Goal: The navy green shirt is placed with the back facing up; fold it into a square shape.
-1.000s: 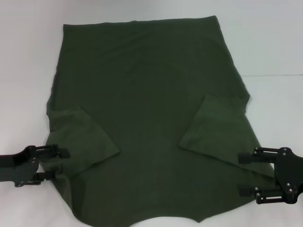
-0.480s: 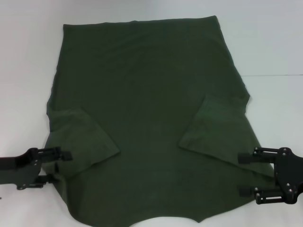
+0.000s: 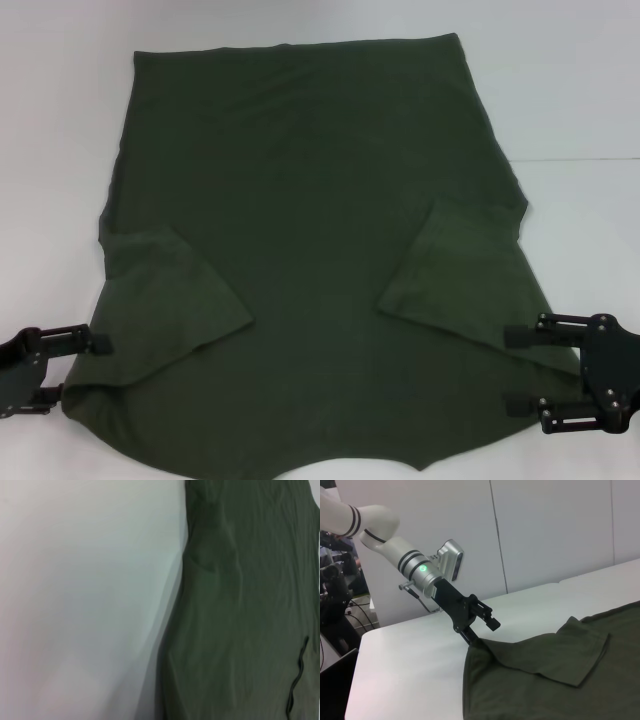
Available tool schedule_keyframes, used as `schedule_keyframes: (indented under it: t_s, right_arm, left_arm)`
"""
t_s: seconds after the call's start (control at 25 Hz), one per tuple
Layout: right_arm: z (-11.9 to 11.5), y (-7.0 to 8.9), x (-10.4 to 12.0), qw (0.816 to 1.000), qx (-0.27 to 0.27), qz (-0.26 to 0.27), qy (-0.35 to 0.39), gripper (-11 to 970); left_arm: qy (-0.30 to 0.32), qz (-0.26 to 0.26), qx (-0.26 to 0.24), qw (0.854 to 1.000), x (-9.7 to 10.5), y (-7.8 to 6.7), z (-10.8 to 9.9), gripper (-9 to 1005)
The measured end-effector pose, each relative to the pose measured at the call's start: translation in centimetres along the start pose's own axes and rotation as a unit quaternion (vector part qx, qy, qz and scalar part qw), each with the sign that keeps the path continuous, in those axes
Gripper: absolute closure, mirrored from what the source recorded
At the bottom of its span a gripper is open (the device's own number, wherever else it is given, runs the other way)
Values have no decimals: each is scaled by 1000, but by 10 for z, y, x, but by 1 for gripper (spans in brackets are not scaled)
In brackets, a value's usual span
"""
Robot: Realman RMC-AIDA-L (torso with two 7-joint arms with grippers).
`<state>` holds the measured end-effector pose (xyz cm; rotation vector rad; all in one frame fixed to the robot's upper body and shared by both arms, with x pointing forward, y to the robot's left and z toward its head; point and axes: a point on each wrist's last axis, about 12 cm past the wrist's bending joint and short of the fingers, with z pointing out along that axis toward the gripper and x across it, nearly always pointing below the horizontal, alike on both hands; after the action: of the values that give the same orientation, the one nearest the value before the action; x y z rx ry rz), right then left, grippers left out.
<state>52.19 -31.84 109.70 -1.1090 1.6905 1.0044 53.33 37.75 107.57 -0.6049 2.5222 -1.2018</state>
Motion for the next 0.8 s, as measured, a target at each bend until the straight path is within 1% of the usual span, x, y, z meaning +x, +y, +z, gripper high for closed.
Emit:
schedule_keyframes:
  t_s: [0.2, 0.52, 0.76, 0.8]
  right_arm:
    - [0, 0, 0, 1000, 0, 0, 0, 112]
    - [0, 0, 0, 1000, 1, 0, -1, 111]
    - [0, 0, 0, 1000, 1, -1, -2, 111]
    - [0, 0, 0, 1000, 1, -1, -2, 111]
  left_arm:
    - [3, 1, -4, 1000, 1, 1, 0, 151]
    - [2, 2, -8, 1000, -2, -1, 1, 194]
    - [7, -1, -19, 1000, -2, 1, 1, 226]
    - [7, -1, -20, 1000, -2, 1, 1, 274]
